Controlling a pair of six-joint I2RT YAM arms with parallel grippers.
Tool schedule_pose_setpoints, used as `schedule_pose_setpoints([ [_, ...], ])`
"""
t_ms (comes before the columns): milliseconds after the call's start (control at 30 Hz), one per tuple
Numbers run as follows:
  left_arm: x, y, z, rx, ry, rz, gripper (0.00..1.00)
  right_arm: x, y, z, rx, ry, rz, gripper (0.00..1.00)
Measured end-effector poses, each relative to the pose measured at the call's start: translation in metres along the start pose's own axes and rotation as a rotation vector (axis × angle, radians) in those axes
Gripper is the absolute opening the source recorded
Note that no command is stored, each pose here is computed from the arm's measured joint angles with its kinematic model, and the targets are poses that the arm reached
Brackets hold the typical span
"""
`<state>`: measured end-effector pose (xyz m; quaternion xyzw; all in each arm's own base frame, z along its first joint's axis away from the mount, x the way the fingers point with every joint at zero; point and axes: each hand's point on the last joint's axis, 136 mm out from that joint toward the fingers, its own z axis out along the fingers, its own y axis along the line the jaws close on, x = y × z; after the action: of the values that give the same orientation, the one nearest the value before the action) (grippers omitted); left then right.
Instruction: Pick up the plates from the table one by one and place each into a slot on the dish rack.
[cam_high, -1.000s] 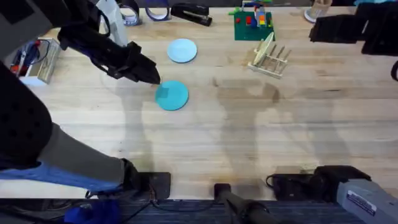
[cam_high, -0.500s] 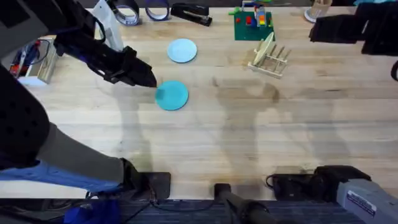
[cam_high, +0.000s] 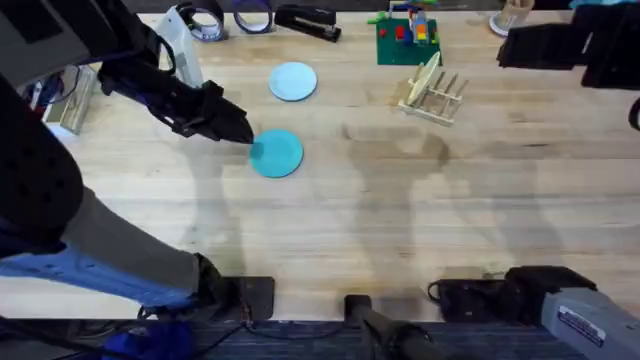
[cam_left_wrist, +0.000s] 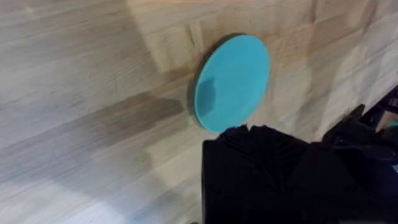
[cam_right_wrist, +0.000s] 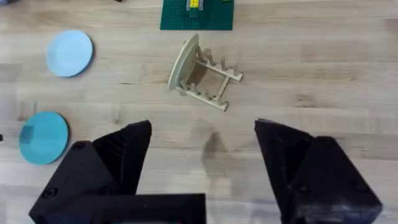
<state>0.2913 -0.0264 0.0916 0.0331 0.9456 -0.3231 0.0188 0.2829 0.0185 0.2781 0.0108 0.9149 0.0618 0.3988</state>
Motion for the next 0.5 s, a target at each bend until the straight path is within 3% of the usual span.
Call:
schedule_pose_setpoints([
  [233,-0.003,0.004,0.004,0.0,-0.001,0.001,0.04,0.0,0.0,0.0,0.0,0.0,0.0,0.993],
  [500,-0.007,0.024,0.027,0.018,0.043,-0.033,0.041,0.0,0.0,0.0,0.0,0.0,0.0,0.994],
])
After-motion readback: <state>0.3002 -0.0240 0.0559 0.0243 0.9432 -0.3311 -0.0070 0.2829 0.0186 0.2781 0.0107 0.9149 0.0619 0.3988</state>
